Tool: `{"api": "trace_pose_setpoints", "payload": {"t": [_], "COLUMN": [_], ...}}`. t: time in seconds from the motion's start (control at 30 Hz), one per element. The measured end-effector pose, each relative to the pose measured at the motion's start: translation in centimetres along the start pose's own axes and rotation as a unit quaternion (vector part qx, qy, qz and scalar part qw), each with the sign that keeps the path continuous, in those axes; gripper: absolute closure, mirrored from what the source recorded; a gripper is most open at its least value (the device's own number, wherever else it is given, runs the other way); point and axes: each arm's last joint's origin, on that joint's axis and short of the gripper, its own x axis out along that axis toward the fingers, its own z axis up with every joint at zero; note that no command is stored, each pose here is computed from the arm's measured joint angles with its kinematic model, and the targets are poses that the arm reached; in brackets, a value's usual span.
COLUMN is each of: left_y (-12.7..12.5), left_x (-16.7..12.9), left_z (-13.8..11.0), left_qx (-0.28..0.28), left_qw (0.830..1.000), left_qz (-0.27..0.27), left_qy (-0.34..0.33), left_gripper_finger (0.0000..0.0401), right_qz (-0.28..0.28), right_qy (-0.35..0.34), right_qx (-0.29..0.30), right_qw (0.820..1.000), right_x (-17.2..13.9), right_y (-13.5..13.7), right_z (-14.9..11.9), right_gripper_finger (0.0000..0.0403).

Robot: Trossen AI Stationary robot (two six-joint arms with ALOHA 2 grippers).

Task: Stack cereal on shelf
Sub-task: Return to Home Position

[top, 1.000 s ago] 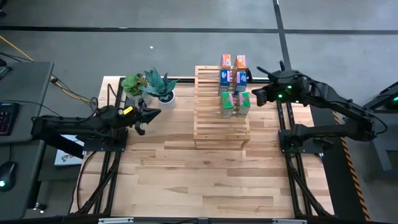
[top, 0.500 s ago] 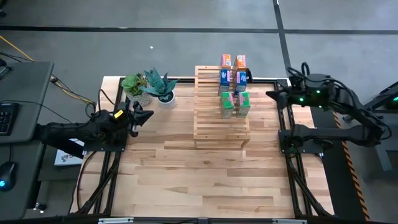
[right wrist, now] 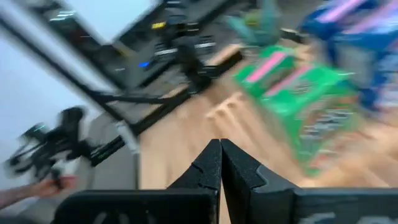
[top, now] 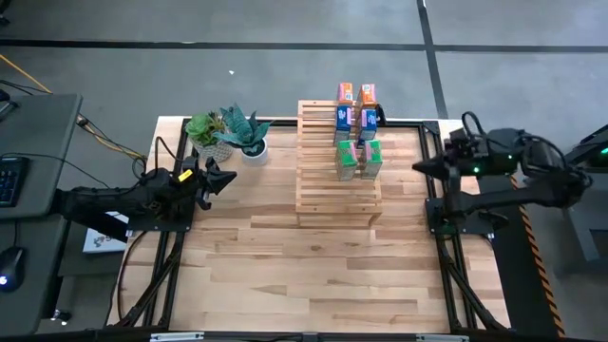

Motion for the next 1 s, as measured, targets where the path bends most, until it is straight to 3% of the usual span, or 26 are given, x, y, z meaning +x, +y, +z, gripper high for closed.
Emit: {"api": "trace_pose_setpoints", "payload": {"t": [0.1, 0.3, 0.47, 0.67, 0.93, 1.0], "left_y": [0.0, 0.0, 0.0, 0.1, 0.3, 0.4], "left_x": [0.0, 0.0, 0.0, 0.1, 0.1, 0.1], "left_z": [0.0, 0.0, 0.0, -0.2, -0.6, -0.7], "left_qx": [0.0, 0.0, 0.0, 0.002, 0.005, 0.005], "left_qw": [1.0, 1.0, 1.0, 1.0, 0.999, 0.999], "left_qz": [0.0, 0.0, 0.0, 0.01, 0.021, 0.023], "left_qy": [0.0, 0.0, 0.001, 0.007, 0.03, 0.033], "left_gripper_finger": [0.04, 0.04, 0.04, 0.04, 0.04, 0.04], "right_qz": [0.079, 0.214, 0.205, 0.22, 0.267, 0.249], "right_qy": [-0.009, -0.054, -0.138, -0.132, -0.247, -0.227], "right_qx": [-0.024, -0.015, -0.029, -0.069, -0.098, -0.114], "right_qw": [0.997, 0.975, 0.969, 0.964, 0.926, 0.935], "right_x": [0.9, 2.0, 2.5, 5.2, 7.9, 8.1], "right_y": [-0.8, -3.5, -5.9, -6.2, -7.8, -7.9], "right_z": [-2.4, -8.0, -10.8, -12.6, -15.7, -15.9], "right_gripper_finger": [0.0403, 0.0403, 0.0403, 0.0403, 0.0403, 0.0403]}}
